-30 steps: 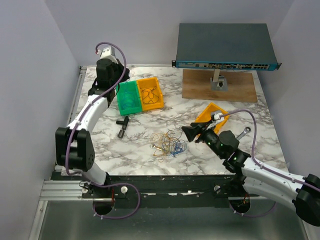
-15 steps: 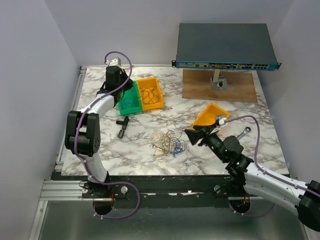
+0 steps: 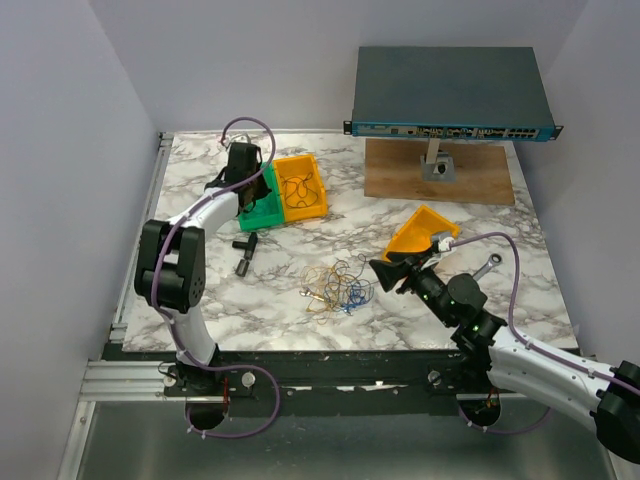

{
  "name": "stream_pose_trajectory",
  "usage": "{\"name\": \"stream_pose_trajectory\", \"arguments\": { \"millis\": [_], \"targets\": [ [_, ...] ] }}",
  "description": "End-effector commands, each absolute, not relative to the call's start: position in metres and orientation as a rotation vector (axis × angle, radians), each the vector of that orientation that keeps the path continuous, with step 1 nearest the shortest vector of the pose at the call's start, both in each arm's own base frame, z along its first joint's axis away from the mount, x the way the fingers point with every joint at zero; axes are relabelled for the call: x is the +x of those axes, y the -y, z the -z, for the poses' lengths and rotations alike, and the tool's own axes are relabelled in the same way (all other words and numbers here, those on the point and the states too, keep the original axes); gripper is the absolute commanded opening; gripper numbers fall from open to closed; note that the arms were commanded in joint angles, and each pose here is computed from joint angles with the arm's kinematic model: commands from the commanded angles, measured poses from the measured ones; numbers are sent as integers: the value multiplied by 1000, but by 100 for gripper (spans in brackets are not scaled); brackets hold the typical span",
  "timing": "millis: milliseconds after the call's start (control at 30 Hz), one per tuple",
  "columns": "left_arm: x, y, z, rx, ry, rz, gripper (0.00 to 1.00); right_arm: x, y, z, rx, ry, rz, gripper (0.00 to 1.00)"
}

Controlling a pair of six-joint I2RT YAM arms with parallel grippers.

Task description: Untangle the cables

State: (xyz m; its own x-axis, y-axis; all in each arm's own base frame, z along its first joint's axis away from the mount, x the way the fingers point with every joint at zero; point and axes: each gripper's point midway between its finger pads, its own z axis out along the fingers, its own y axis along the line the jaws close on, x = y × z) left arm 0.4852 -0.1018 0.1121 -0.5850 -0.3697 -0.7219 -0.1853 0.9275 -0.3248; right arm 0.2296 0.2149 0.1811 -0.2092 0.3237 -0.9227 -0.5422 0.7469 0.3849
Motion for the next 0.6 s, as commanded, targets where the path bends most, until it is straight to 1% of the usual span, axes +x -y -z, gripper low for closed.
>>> {"name": "stream_pose_trajectory", "arguments": {
  "millis": [0, 67, 100, 167, 200, 267, 300, 367, 567],
  "targets": [
    [477, 110, -84, -356, -2360, 208, 0, 229, -213, -185, -169, -1574, -799, 61],
    [475, 112, -82, -336, -2408, 184, 0, 230, -213, -184, -170, -1580, -797, 61],
    [476, 114, -84, -325, -2420, 197, 7, 230, -213, -183, -171, -1584, -796, 61],
    [476, 115, -89, -293, -2447, 193, 32, 230, -214, -180, -169, -1597, -792, 61],
    [474, 114, -91, -289, -2453, 180, 48, 231, -213, -178, -168, -1610, -783, 61],
    [472, 109, -101, -296, -2440, 157, 62, 233, -212, -171, -157, -1646, -760, 61],
    [470, 108, -108, -298, -2425, 154, 66, 234, -212, -169, -156, -1658, -751, 61],
    [466, 105, -120, -303, -2400, 150, 72, 234, -212, -166, -160, -1678, -741, 61],
    [454, 106, -160, -268, -2340, 192, 75, 234, -215, -162, -166, -1712, -742, 61]
  ]
}}
